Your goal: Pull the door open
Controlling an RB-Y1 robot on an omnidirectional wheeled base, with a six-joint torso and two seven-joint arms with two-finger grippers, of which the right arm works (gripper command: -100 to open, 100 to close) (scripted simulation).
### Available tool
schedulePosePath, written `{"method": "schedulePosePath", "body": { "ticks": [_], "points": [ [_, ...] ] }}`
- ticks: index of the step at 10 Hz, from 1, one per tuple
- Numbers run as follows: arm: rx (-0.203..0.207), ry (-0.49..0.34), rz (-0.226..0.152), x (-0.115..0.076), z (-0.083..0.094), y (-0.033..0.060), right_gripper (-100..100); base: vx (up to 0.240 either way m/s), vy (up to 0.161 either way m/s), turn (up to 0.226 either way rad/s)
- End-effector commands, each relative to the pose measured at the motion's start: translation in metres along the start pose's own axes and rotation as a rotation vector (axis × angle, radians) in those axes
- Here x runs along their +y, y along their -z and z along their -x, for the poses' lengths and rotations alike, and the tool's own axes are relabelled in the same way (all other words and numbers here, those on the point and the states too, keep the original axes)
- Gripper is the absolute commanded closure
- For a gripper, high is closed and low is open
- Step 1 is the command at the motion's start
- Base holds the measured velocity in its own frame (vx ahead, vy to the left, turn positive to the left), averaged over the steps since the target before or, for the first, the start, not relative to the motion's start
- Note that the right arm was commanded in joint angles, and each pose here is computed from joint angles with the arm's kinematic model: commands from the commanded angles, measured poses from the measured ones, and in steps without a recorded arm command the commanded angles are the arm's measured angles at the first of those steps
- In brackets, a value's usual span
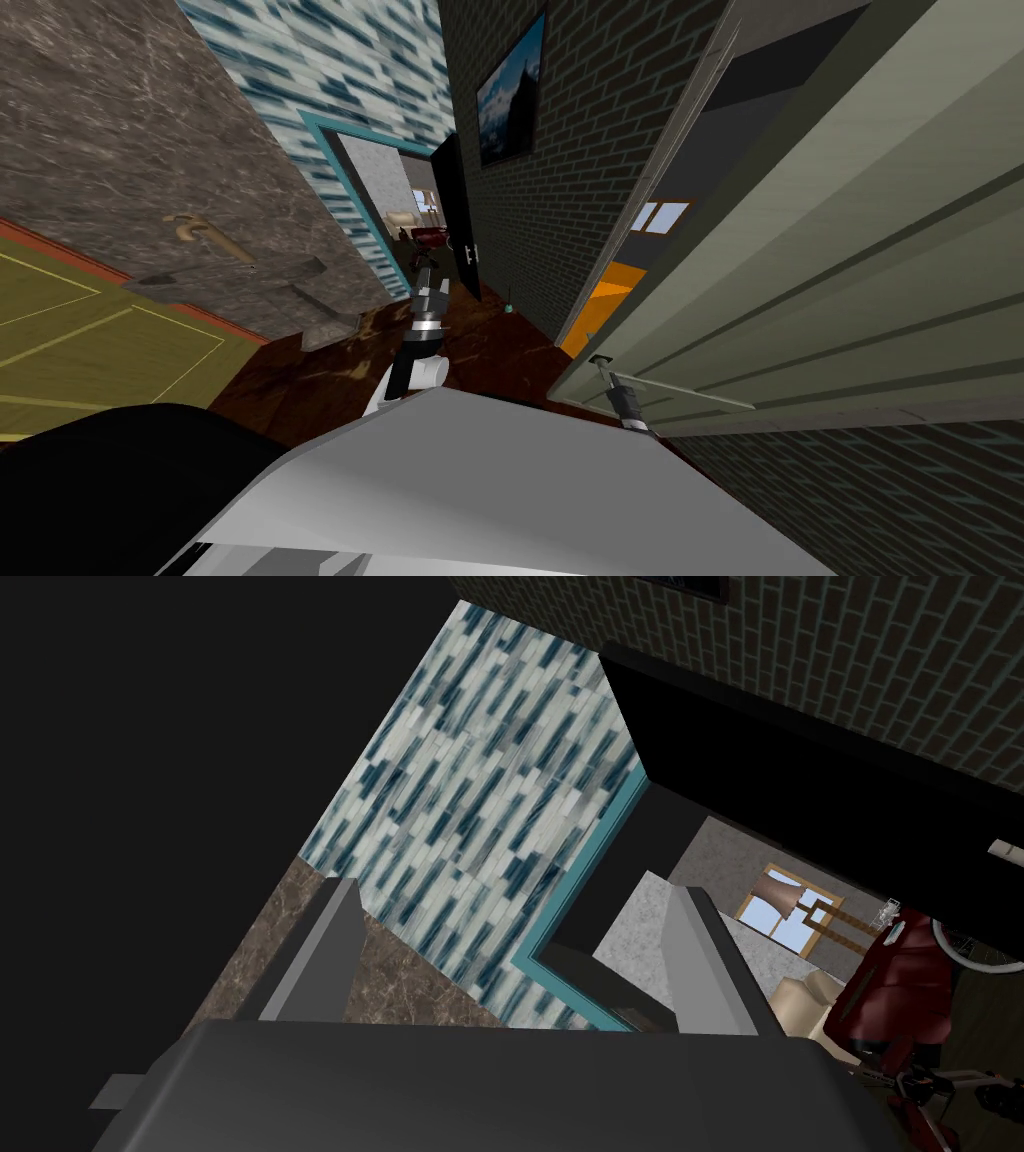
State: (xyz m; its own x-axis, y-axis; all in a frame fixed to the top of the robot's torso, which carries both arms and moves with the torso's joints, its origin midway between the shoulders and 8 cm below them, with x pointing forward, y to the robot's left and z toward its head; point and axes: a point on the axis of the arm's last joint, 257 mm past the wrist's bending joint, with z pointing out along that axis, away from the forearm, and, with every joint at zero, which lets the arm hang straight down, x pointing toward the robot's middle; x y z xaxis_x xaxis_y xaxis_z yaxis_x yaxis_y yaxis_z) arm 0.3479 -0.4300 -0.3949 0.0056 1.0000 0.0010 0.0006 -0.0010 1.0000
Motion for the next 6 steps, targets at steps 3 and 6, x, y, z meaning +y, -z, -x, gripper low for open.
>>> {"method": "schedulePosePath", "body": {
  "ticks": [3,6],
  "points": [
    [0.025,0.002,-0.001,0.001,0.008,0.0296,100,-0.181,-0.067,0.165],
    [0.037,-0.001,-0.002,0.0,0.007,0.0347,100,-0.15,-0.031,0.096]
  ]
}}
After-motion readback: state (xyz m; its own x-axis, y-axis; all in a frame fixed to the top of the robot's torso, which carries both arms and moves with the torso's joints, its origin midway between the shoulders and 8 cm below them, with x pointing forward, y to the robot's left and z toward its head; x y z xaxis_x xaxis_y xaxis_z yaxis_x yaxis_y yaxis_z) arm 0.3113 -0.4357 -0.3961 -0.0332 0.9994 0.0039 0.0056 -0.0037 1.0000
